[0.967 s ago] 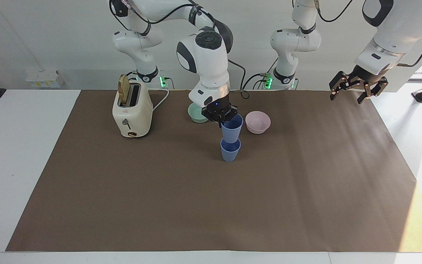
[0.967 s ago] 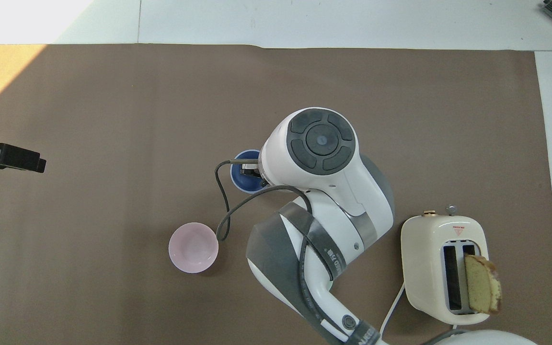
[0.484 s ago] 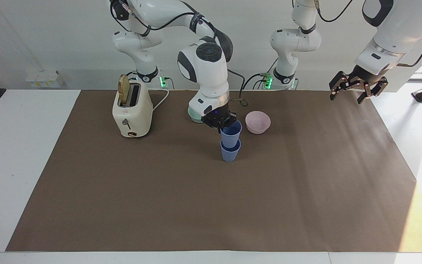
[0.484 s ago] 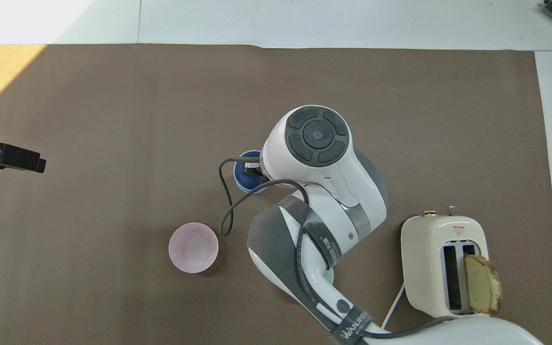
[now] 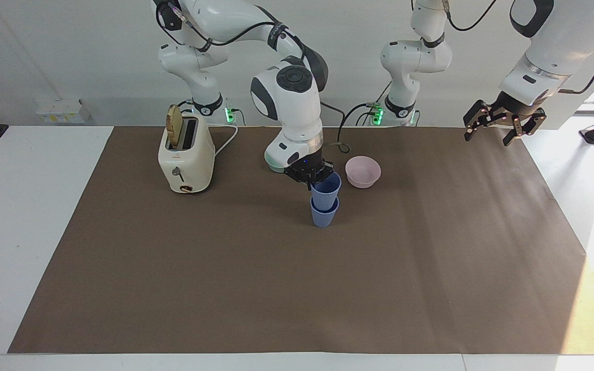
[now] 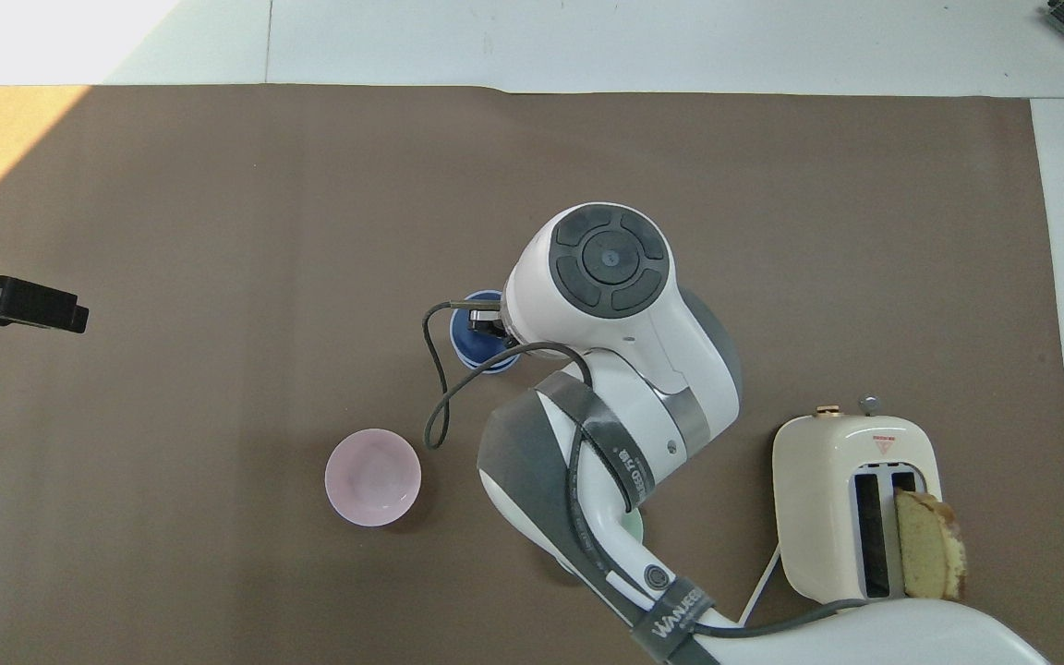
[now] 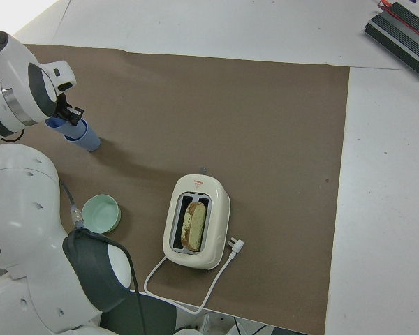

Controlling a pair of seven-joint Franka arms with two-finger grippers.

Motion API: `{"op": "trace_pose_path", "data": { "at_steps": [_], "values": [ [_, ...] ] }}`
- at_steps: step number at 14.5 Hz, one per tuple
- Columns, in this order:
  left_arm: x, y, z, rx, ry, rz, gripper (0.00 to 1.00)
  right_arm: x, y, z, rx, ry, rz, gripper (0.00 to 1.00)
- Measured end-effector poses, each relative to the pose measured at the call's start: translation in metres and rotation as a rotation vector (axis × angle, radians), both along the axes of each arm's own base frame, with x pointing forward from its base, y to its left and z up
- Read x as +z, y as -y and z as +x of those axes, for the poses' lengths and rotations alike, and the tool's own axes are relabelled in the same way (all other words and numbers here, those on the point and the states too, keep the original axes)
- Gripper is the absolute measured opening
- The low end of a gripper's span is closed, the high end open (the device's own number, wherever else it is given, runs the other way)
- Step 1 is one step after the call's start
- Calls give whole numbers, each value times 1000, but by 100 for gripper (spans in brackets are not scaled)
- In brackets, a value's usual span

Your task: Stack blue cups with both arms

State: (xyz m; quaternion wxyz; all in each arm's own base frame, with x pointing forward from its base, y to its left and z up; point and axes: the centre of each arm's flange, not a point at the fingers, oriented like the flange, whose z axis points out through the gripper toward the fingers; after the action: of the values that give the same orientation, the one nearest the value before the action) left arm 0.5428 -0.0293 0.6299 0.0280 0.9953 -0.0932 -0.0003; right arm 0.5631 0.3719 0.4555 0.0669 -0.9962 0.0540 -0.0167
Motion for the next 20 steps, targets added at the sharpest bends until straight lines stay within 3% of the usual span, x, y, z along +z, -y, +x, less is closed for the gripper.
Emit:
{"op": "trace_pose_path", "data": {
  "at_steps": [4, 7, 8, 12, 20],
  "values": [
    [0, 0, 0, 0, 0, 0, 100, 4, 12, 7, -21, 7, -2, 66],
    [0, 0, 0, 0, 0, 0, 100, 41, 46, 13, -58, 14, -22, 96],
    [0, 0, 0, 0, 0, 0, 100, 59, 62, 12, -62, 14, -32, 100],
    [0, 0, 0, 0, 0, 0, 100, 126, 140, 4, -35, 20, -75, 100],
    [0, 0, 0, -1, 0, 0, 100, 189, 264, -16, 117, -84, -157, 100]
  ]
}}
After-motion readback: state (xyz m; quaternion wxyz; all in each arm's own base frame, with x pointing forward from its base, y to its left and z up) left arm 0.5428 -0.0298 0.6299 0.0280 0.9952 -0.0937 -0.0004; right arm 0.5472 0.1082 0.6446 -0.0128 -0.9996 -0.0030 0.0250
